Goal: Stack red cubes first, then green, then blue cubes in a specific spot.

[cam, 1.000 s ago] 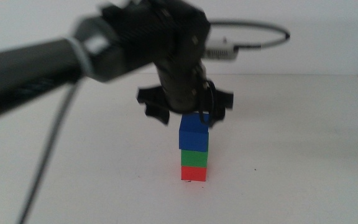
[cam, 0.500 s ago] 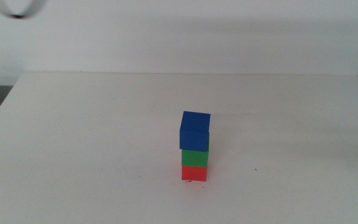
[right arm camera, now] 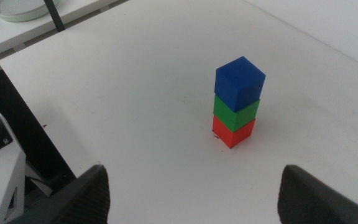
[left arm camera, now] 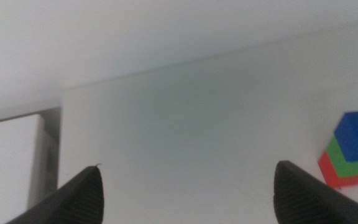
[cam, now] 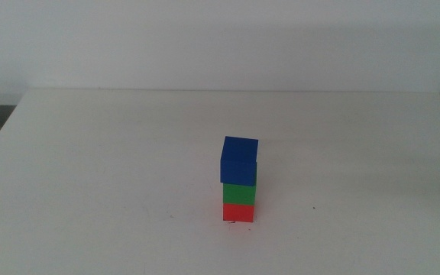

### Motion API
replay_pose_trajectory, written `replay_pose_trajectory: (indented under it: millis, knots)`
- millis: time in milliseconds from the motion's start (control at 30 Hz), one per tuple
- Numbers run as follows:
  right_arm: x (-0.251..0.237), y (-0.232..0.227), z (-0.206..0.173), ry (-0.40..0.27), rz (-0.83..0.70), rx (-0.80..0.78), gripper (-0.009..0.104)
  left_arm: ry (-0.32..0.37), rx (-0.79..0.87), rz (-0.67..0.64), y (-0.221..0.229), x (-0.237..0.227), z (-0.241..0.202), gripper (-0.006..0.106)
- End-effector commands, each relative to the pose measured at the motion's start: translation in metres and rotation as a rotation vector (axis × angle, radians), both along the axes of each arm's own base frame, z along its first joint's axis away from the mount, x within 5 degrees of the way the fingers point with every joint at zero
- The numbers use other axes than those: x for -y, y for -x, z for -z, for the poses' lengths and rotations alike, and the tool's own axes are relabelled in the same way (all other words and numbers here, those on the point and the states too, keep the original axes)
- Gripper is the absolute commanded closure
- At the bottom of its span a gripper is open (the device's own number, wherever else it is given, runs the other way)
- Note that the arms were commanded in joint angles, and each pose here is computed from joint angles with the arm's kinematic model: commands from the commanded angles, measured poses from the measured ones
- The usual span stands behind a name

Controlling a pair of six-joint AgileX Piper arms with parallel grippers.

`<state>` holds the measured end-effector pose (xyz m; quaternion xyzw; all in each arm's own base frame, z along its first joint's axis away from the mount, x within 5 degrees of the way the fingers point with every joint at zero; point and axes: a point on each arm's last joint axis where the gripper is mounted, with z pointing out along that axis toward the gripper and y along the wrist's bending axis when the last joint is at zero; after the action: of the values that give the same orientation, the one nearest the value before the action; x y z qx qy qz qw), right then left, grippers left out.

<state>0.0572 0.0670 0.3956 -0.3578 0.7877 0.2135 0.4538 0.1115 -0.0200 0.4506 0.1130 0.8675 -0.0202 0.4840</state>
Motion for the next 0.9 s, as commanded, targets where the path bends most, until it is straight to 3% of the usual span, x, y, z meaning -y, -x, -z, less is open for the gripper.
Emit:
replay_pose_trajectory:
  millis: [0,267,800,867]
  knots:
    - [0.000,0.001,0.000,-0.003,-0.006,0.010,0.011,0.036,0.070,-0.018,0.010,-0.004,0.007,0.007]
    - [0.000,0.001,0.000,-0.007,-0.008,0.006,0.011,0.074,0.134,-0.025,0.035,-0.006,0.015,0.007]
    - [0.000,0.001,0.000,-0.007,-0.008,0.006,0.011,0.038,0.150,-0.036,0.037,-0.009,0.014,0.007]
    - [-0.005,-0.002,0.006,-0.034,-0.012,0.010,0.011,0.012,0.138,-0.049,0.035,-0.011,0.019,0.007]
